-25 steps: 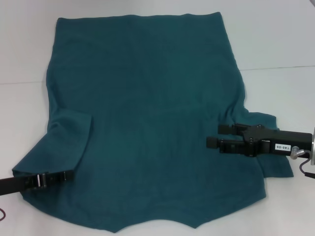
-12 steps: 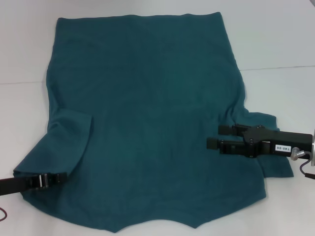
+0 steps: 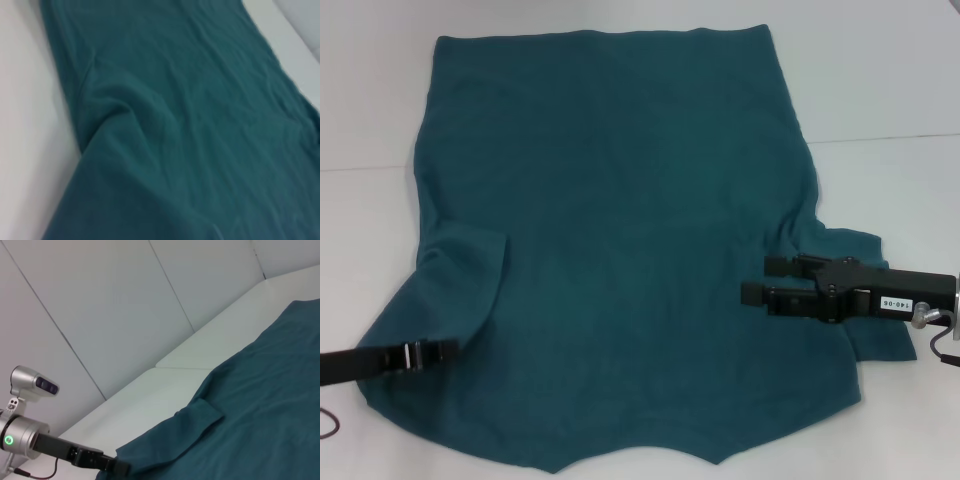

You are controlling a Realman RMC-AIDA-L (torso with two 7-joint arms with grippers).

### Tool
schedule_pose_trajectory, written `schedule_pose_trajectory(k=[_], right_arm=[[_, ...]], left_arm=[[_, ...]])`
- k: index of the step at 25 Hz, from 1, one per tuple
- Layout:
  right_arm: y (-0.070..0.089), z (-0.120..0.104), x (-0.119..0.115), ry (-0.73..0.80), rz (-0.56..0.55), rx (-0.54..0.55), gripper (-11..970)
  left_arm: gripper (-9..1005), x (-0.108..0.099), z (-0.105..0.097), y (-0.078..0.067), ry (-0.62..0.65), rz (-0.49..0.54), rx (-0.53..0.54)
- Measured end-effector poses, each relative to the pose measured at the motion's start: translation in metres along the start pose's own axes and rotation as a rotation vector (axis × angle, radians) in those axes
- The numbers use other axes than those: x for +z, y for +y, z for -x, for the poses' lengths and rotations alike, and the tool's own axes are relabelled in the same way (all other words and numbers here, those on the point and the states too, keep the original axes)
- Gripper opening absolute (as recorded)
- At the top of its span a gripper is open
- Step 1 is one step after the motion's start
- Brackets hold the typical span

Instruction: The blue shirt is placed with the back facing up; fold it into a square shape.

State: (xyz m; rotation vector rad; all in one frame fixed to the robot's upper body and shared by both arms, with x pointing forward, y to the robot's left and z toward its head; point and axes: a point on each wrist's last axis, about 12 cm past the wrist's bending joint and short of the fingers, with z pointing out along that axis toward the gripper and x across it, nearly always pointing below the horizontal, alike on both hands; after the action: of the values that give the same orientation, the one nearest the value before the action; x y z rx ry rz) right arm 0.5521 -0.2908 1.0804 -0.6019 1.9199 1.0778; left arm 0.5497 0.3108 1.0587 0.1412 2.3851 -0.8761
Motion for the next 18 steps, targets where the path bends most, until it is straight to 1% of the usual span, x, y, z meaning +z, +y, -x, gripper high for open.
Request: schedule_pose_trajectory(k=[3, 8, 9, 15, 18], right_arm=[[0.0, 0.0, 0.0, 0.0, -0.003, -0.001, 912], [0.0, 0.0, 0.001, 0.0, -0.004, -0.003, 912], [0.0, 0.0, 0.0, 0.0, -0.005, -0.003, 912], [-0.001, -0.002, -0.001, 0.0, -0.01, 0.001, 912], [-0.001, -0.002, -0.002, 0.001, -0.012, 0.001, 912]], left_arm=[[-1, 0.0, 0.005, -0.004, -0.015, -0.023, 0.003], [-1, 0.001, 0.024, -0.016, -0.077, -0.088, 0.019], [-1, 0.001, 0.024, -0.016, -0.077, -0.088, 0.019], [-2, 0.005, 0.037, -0.028, -0.093, -0.125, 0.047], [-2, 0.007, 0.04, -0.032, -0.104, -0.149, 0.047]])
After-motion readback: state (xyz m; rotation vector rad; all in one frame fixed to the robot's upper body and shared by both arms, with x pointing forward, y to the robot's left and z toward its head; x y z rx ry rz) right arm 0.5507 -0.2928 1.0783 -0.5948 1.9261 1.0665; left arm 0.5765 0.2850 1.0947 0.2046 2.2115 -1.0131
